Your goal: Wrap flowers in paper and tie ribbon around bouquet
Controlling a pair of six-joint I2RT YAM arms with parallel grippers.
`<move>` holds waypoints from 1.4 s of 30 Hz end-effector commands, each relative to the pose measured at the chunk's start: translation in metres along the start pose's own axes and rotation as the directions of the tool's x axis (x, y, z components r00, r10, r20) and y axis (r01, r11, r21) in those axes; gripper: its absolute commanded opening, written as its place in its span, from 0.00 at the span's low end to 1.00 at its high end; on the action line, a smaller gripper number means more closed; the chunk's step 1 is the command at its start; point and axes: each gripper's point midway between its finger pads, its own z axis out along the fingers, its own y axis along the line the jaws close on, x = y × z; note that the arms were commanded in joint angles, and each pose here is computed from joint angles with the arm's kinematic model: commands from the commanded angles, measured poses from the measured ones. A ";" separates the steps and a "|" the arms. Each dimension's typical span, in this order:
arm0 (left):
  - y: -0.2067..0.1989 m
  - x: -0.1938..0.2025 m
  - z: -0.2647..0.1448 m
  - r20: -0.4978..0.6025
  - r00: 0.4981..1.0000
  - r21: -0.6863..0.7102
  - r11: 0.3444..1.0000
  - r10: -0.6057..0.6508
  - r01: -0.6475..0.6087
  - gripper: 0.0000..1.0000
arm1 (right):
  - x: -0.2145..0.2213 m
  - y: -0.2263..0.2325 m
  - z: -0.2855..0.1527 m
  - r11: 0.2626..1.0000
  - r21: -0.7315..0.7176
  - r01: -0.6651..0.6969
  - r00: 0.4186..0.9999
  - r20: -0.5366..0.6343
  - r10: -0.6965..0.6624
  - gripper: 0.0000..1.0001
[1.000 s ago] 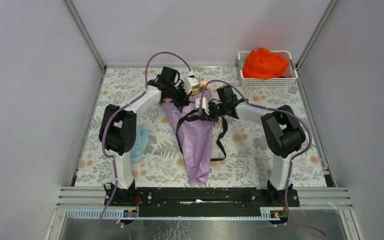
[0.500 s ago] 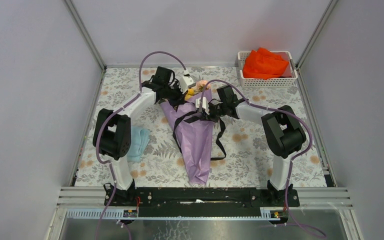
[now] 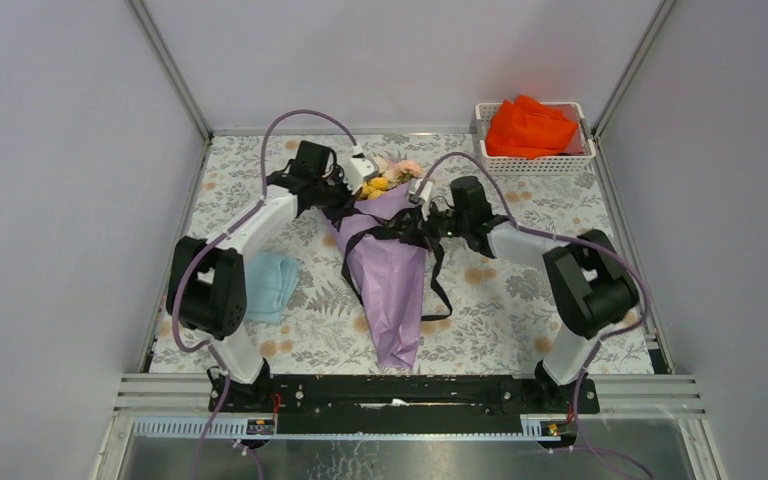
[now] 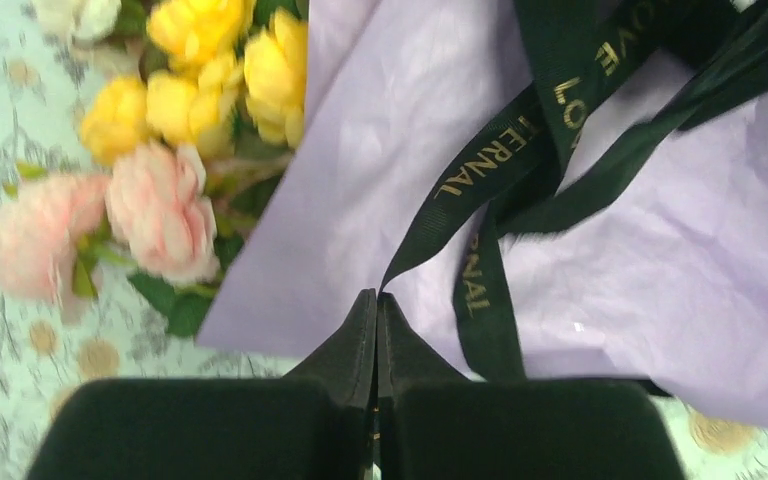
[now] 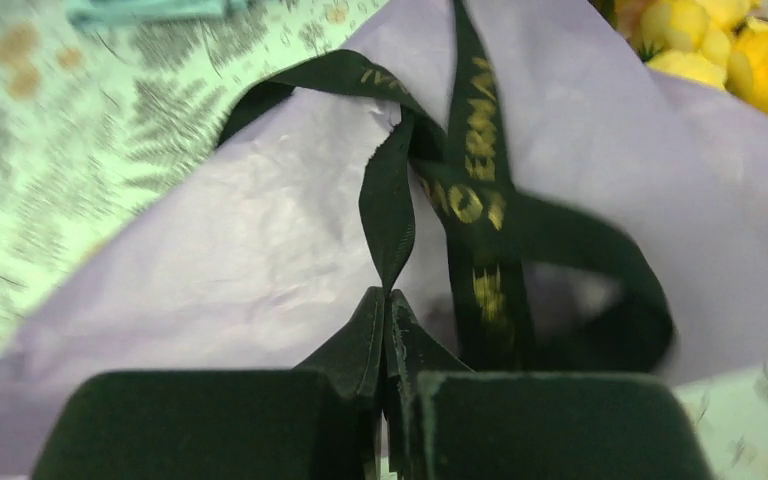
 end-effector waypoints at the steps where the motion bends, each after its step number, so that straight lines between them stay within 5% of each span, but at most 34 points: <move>1: -0.013 0.039 -0.033 -0.080 0.990 -0.022 0.993 -0.119 0.118 0.00 | -0.057 -0.012 -0.049 0.911 0.142 -0.386 0.898 0.284 0.336 0.00; 4: -0.029 0.068 -0.046 -0.150 0.978 -0.002 0.989 -0.147 0.148 0.00 | -0.043 -0.038 -0.095 0.741 0.194 -0.642 0.741 0.405 0.536 0.00; 10: -0.034 0.118 -0.069 -0.230 0.945 -0.022 0.972 -0.234 0.235 0.00 | 0.013 -0.081 -0.168 0.431 0.310 -0.847 0.526 0.603 0.600 0.00; 16: 0.013 0.189 -0.112 -0.314 0.860 -0.241 0.910 -0.401 0.337 0.00 | 0.083 -0.118 -0.275 0.062 0.227 -0.972 0.231 0.865 0.446 0.00; 19: 0.039 0.226 -0.146 -0.332 0.809 -0.381 0.854 -0.484 0.355 0.00 | 0.116 -0.121 -0.321 -0.080 0.164 -0.983 0.132 0.942 0.308 0.00; 24: 0.081 0.269 -0.205 -0.309 0.759 -0.587 0.743 -0.573 0.323 0.00 | 0.170 -0.106 -0.380 -0.301 0.104 -0.948 0.074 0.991 0.108 0.00; 27: 0.104 0.286 -0.234 -0.292 0.742 -0.674 0.680 -0.603 0.288 0.00 | 0.189 -0.095 -0.404 -0.381 0.100 -0.919 0.097 0.995 0.027 0.00; 36: 0.159 0.299 -0.279 -0.188 0.760 -0.801 0.545 -0.623 0.249 0.00 | 0.211 -0.084 -0.432 -0.478 0.168 -0.862 0.201 0.979 -0.018 0.00; 39: 0.164 0.304 -0.288 -0.189 0.750 -0.826 0.516 -0.634 0.228 0.00 | 0.203 -0.086 -0.438 -0.459 0.202 -0.865 0.236 0.972 -0.019 0.00; 41: 0.160 0.295 -0.277 -0.173 0.763 -0.786 0.554 -0.623 0.274 0.00 | 0.172 -0.098 -0.425 -0.343 0.291 -0.893 0.291 0.955 0.053 0.00; 42: 0.157 0.284 -0.268 -0.163 0.780 -0.748 0.591 -0.605 0.302 0.00 | 0.143 -0.110 -0.415 -0.257 0.395 -0.882 0.383 0.919 0.099 0.00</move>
